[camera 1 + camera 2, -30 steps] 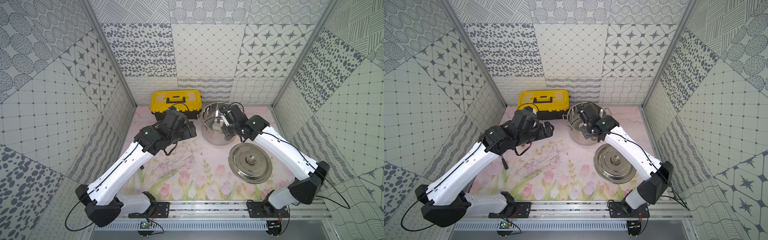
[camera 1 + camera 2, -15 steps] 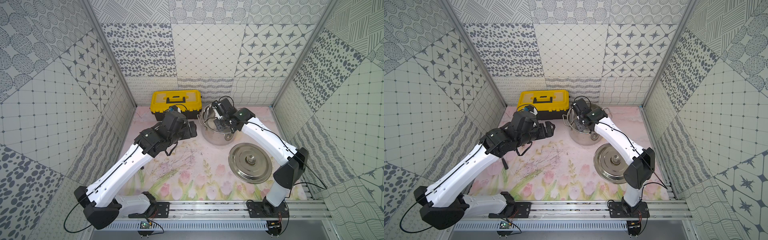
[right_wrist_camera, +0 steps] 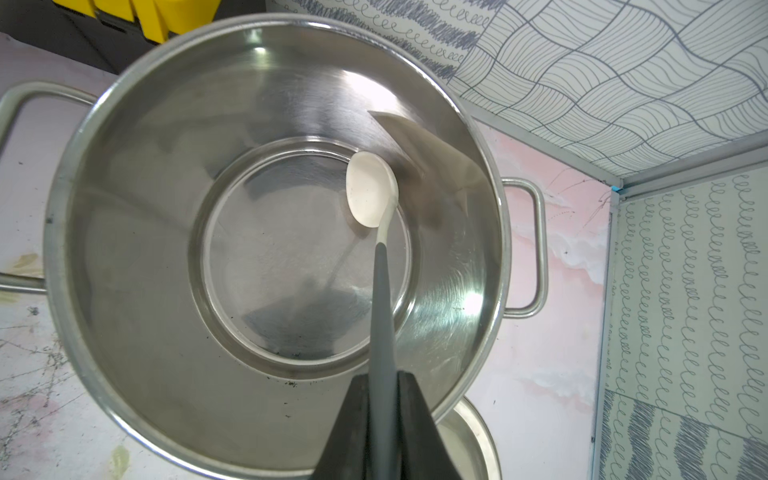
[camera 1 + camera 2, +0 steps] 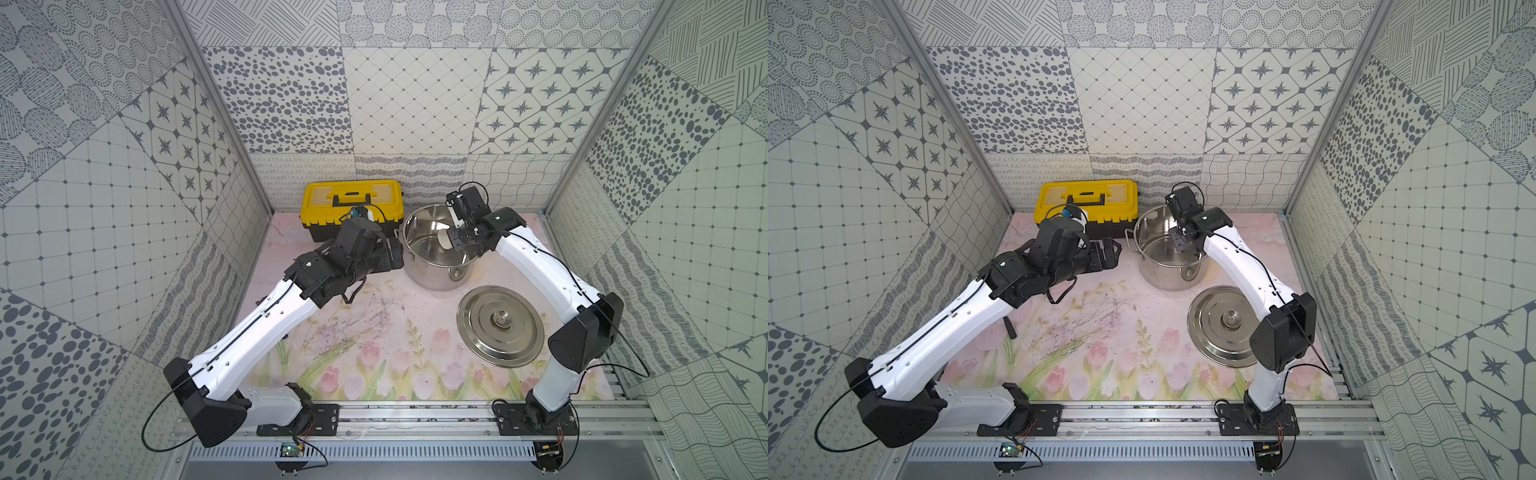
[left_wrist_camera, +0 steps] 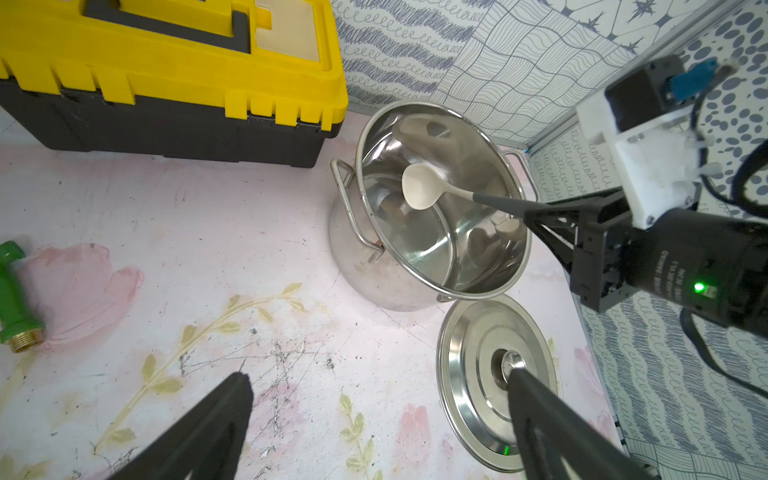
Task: Stir the soup with a spoon
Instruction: Stir the soup in the pan with a stick.
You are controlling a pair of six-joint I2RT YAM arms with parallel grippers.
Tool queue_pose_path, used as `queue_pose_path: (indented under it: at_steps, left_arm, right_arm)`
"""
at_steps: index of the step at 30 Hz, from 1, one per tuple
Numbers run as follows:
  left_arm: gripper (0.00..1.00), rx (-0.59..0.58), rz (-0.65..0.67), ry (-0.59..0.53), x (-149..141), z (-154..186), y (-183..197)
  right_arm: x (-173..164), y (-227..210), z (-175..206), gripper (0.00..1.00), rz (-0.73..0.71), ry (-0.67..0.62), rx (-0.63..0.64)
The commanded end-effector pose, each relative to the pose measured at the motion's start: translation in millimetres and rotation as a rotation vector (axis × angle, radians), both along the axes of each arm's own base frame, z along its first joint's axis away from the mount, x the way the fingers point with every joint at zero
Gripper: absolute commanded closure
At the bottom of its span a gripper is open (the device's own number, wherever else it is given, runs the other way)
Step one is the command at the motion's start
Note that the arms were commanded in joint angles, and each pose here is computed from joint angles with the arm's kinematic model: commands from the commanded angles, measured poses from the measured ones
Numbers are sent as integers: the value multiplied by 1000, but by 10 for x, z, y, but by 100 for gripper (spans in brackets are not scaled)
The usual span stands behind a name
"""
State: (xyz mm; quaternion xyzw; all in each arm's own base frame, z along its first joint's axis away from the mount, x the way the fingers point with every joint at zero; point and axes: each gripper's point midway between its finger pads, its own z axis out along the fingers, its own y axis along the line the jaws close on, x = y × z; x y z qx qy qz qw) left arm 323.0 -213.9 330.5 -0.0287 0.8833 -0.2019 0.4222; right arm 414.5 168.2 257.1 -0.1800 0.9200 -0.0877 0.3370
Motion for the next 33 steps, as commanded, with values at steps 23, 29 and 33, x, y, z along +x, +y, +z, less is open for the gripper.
queue_pose_path:
  at_steps: [23, 29, 33]
  left_arm:
    - [1, -89, -85, -106, 77, 310, -230]
    - [0, -94, -78, -102, 24, 295, -184]
    - [0, -85, -68, -94, 21, 264, -159]
  right_arm:
    - [-855, 322, 103, 100, 86, 21, 105]
    - [-802, 595, 113, 100, 124, 27, 123]
    - [-681, 711, 159, 100, 134, 11, 128]
